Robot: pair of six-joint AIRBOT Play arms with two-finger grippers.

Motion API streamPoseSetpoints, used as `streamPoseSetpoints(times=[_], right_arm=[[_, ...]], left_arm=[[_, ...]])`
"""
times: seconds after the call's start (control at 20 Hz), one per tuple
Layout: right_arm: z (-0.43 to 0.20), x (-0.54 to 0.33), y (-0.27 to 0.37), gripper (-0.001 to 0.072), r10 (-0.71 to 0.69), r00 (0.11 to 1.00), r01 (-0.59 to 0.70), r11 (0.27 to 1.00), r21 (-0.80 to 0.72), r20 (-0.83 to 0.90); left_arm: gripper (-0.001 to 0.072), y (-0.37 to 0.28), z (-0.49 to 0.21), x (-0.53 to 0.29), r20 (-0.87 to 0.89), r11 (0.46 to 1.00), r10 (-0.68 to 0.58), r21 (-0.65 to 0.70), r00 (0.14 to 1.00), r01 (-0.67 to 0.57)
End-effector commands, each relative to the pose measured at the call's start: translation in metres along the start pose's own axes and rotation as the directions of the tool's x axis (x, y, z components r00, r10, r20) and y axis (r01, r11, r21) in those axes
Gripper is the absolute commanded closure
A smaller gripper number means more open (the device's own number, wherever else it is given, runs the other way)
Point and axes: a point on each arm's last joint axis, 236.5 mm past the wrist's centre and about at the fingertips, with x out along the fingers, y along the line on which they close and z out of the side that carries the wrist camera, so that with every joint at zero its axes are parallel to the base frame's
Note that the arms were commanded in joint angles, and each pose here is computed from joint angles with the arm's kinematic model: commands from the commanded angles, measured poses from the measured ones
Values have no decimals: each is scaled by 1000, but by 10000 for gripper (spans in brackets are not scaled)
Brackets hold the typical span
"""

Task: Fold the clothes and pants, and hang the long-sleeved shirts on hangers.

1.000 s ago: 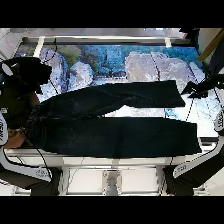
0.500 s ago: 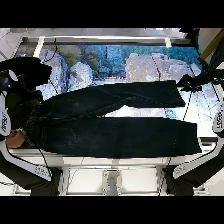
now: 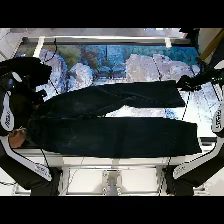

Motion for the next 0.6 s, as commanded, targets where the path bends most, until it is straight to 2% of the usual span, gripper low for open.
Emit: streamPoseSetpoints(times=[0.0, 0.05, 0.15, 0.25, 0.35, 0.55], right_arm=[[-6, 0, -2, 244, -10, 1000, 10, 1000, -3, -26], [-6, 0, -3, 269, -15, 999, 15, 1000, -3, -28], [-5, 0, -6, 269, -26, 999, 26, 1000, -4, -24], [3, 0, -11, 268, -46, 999, 47, 999, -5, 10], [17, 0, -20, 268, -83, 994, 83, 997, -4, 70], [30, 14, -31, 264, -98, 989, 95, 995, 34, 107]], left_arm=[[669, -15, 30, -22, 106, 999, -40, 21, 994, 38], [669, -17, 45, -40, 164, 999, -42, 30, 986, 37], [669, -21, 70, -78, 274, 999, -37, 47, 961, 25], [669, -9, 80, -102, 334, 999, 23, 14, 942, -30], [669, 9, 74, -104, 317, 995, 104, -26, 943, -101], [669, 12, 71, -96, 293, 993, 115, -25, 949, -112]])
